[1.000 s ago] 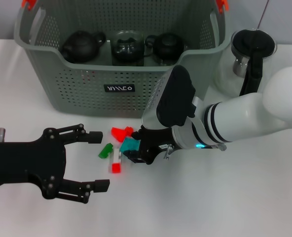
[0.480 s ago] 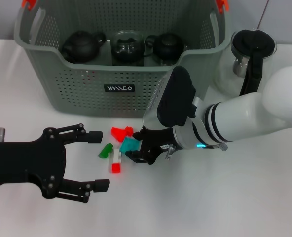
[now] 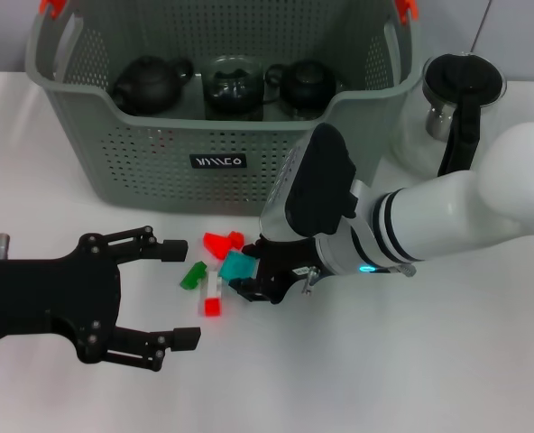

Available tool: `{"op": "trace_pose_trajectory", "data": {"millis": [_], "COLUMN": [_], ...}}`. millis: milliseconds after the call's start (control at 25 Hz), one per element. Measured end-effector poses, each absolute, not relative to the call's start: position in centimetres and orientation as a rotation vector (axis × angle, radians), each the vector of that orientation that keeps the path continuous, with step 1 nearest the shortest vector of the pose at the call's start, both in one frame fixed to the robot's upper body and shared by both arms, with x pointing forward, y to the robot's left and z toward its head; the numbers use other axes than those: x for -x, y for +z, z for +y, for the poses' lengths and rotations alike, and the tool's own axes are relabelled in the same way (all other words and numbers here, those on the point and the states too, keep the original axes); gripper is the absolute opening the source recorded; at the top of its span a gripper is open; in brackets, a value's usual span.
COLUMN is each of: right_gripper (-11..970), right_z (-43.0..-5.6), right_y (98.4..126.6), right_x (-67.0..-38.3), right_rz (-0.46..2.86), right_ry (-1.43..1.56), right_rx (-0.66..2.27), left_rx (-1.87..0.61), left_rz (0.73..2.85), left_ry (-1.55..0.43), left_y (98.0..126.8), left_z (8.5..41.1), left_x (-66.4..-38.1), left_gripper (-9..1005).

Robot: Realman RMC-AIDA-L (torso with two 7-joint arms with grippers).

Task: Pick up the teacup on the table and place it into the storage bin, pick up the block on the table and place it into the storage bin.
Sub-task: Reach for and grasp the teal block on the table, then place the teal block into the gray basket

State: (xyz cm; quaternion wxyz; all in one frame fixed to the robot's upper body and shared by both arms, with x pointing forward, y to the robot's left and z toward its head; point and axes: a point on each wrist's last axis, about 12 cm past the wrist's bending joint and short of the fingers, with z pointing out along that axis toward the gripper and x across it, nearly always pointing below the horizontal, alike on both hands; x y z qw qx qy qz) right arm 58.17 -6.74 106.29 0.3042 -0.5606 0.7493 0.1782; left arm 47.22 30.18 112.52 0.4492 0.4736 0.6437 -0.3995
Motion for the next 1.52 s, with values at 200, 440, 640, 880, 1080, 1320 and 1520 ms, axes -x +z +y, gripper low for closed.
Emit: {"op": "trace_pose_trajectory", "data": {"millis": [200,440,640,880,1080,1320,1520], "right_gripper": [511,482,425,424,424,423,424], "right_z": [-6.7,-6.6,-6.6,-7.4,-9.0,-11.7,-13.7], "right_y": [106.3,106.4,106.6,107.3,108.6,111.7,115.2], "right_x": [-58.1,-58.2,-58.2,-58.4,-58.5,-58.5,-58.2], "right_rz": [1.985,1.987,1.986,2.001,2.001,1.966,1.904], "right_ry": [0.475,0.485,0.489,0.543,0.634,0.745,0.884], "right_rx": [1.487,1.476,1.471,1.450,1.445,1.409,1.393], "left_rx": [-1.172,-1.173,-1.172,-1.170,-1.166,-1.162,-1.157], "left_rz": [1.592,1.591,1.591,1.592,1.594,1.595,1.598], "left_ry": [-0.988,-0.988,-0.988,-0.994,-0.995,-0.994,-0.993], "left_y": [112.5,112.5,112.5,112.6,112.6,112.6,112.6], "left_z": [30.2,30.2,30.2,30.2,30.3,30.3,30.4], "left_x": [-47.2,-47.3,-47.3,-47.2,-47.2,-47.2,-47.1], "left_gripper": [950,950,950,949,949,949,949]}}
